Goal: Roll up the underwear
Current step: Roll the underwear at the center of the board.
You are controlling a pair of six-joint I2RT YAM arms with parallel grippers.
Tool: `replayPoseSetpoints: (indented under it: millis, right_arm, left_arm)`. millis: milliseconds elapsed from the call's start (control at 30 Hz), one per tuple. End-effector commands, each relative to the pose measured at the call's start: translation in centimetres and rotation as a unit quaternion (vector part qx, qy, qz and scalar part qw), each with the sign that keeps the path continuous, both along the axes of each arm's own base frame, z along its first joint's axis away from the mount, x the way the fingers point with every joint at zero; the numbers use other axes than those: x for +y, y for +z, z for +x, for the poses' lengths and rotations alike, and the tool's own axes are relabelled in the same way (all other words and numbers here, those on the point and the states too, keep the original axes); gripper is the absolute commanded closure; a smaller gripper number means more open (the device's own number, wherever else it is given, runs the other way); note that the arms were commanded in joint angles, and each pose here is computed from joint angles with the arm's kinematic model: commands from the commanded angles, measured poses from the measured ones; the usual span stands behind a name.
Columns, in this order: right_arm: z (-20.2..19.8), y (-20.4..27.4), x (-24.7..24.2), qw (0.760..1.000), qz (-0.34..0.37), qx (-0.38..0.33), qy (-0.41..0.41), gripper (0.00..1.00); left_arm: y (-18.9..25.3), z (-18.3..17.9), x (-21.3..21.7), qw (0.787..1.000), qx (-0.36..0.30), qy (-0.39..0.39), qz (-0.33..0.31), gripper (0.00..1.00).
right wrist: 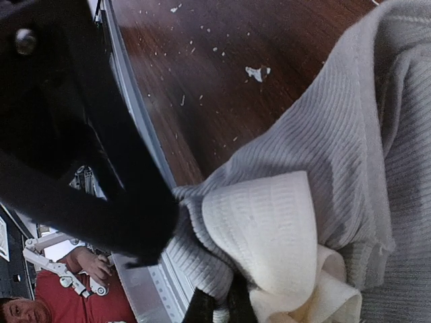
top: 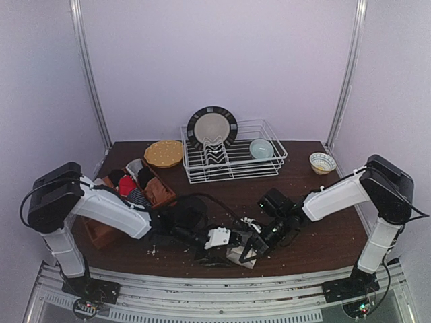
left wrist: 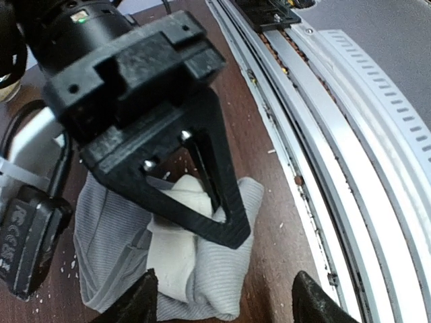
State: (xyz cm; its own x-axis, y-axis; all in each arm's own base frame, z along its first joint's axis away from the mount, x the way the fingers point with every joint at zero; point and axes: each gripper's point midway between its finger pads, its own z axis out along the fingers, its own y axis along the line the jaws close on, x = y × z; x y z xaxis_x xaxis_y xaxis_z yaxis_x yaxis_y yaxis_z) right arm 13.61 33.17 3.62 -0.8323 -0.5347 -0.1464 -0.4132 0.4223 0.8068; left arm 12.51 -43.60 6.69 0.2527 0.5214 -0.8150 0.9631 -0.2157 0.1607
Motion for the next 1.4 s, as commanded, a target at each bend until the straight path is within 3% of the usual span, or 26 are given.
replayPoseSetpoints:
  millis: [0, 233, 500, 633, 833, 1000, 1200, 1367]
  right_arm:
    - [-0.6, -2.3, -1.5, 0.998, -0.052, 0.033, -0.014, 1.0]
    - [-0.6, -2.5, -1.6, 0.998, -0.056, 0.03, -0.013, 1.0]
    - [-0.2, -2.1, -1.7, 0.998, -0.056, 0.011, -0.026, 1.0]
    - [0.3, -1.2, -1.7, 0.997, -0.048, -0.027, -0.048, 0.73]
    - [0.5, 0.7, -3.0, 0.985, -0.054, -0.142, -0.087, 0.49]
    - [1.4, 3.2, -4.9, 0.953, -0.049, -0.259, -0.151, 0.47]
    - [2.4, 5.3, -7.0, 0.892, -0.038, -0.399, -0.21, 0.47]
    - [1.0, 6.9, -6.2, 0.876, -0.012, -0.455, -0.156, 0.47]
  left_arm:
    - [-1.2, -0.7, -0.5, 0.999, -0.007, -0.035, 0.02, 0.37]
    - [-2.4, -0.2, -1.4, 0.999, 0.001, -0.032, 0.038, 0.57]
    - [-3.5, -0.3, -1.5, 0.998, 0.02, -0.028, 0.055, 1.0]
    - [-4.4, -0.7, -0.8, 0.996, 0.043, -0.025, 0.068, 1.0]
    - [-4.5, -1.9, -0.1, 0.99, 0.106, -0.026, 0.089, 1.0]
    - [-4.3, -2.2, 0.1, 0.978, 0.171, -0.013, 0.116, 1.0]
    - [-3.7, -2.4, 0.1, 0.954, 0.268, -0.007, 0.132, 1.0]
    - [-3.0, -1.7, 0.1, 0.932, 0.34, 0.01, 0.126, 1.0]
